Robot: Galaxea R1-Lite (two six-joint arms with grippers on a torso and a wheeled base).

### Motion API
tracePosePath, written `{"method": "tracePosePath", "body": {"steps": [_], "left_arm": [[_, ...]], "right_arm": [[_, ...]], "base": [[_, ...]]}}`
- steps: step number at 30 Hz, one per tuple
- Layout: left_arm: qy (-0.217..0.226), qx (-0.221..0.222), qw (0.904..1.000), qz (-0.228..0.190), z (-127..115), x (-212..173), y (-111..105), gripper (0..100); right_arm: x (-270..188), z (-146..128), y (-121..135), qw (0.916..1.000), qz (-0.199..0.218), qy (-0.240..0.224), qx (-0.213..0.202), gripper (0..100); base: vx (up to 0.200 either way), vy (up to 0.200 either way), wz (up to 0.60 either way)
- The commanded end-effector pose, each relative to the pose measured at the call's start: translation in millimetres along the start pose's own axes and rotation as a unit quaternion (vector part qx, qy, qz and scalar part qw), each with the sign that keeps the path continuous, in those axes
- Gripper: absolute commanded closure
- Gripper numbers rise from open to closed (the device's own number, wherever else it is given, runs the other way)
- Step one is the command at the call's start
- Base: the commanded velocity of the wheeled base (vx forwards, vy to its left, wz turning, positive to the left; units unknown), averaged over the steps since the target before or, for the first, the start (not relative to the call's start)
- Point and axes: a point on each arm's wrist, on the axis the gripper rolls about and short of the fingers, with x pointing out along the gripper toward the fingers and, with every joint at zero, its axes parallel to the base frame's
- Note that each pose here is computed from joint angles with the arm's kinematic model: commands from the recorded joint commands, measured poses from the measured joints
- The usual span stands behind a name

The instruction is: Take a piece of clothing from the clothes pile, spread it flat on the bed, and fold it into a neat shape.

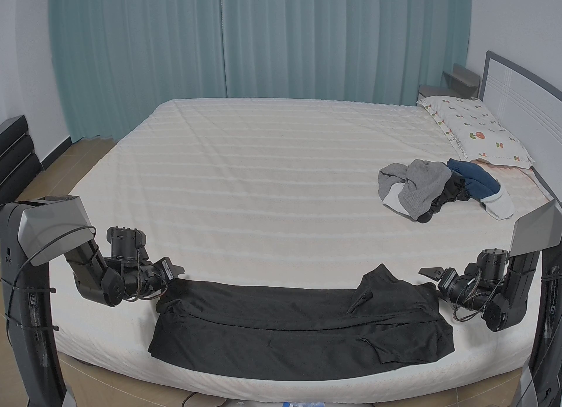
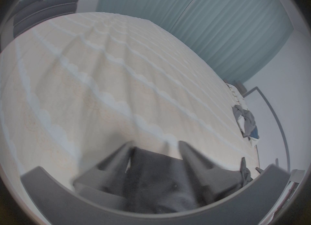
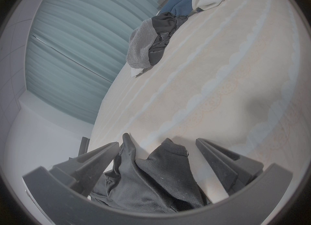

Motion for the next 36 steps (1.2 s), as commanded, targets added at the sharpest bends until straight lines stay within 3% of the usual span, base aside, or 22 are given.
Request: {"method": "tracePosePath", "body": {"steps": [1, 7, 8, 32, 33, 34, 36], "left_arm": [[-0.003, -0.003, 0.9996, 0.027, -5.0, 6.4, 7.0, 100], [-0.028, -0.017, 0.9985, 0.045, -1.7, 6.5, 10.4, 100], [-0.029, -0.021, 0.9983, 0.044, -0.9, 6.1, 10.5, 100], [-0.031, -0.033, 0.9975, 0.054, 0.1, 2.8, 15.3, 100], [-0.030, -0.033, 0.9975, 0.054, -0.7, 2.4, 15.0, 100], [-0.030, -0.033, 0.9975, 0.054, -0.7, 2.4, 15.0, 0], [-0.030, -0.033, 0.9976, 0.053, -0.4, 1.6, 14.5, 0]], "right_arm": [[1.6, 0.7, 0.6, 1.0000, 0.002, -0.002, -0.001, 0], [3.2, -2.8, 2.7, 1.0000, 0.003, 0.004, -0.004, 0], [3.5, -2.6, 2.7, 1.0000, 0.003, 0.004, -0.004, 100], [3.4, 5.0, -1.0, 0.9999, -0.004, -0.016, 0.003, 100], [3.3, 4.4, -1.5, 0.9999, -0.005, -0.015, 0.002, 0], [3.3, 4.4, -1.5, 0.9999, -0.005, -0.015, 0.002, 0], [2.4, 3.5, 0.1, 0.9999, -0.001, -0.016, 0.000, 0]], "base": [[0.000, 0.000, 0.00], [0.000, 0.000, 0.00], [0.000, 0.000, 0.00], [0.000, 0.000, 0.00], [0.000, 0.000, 0.00], [0.000, 0.000, 0.00], [0.000, 0.000, 0.00]]}}
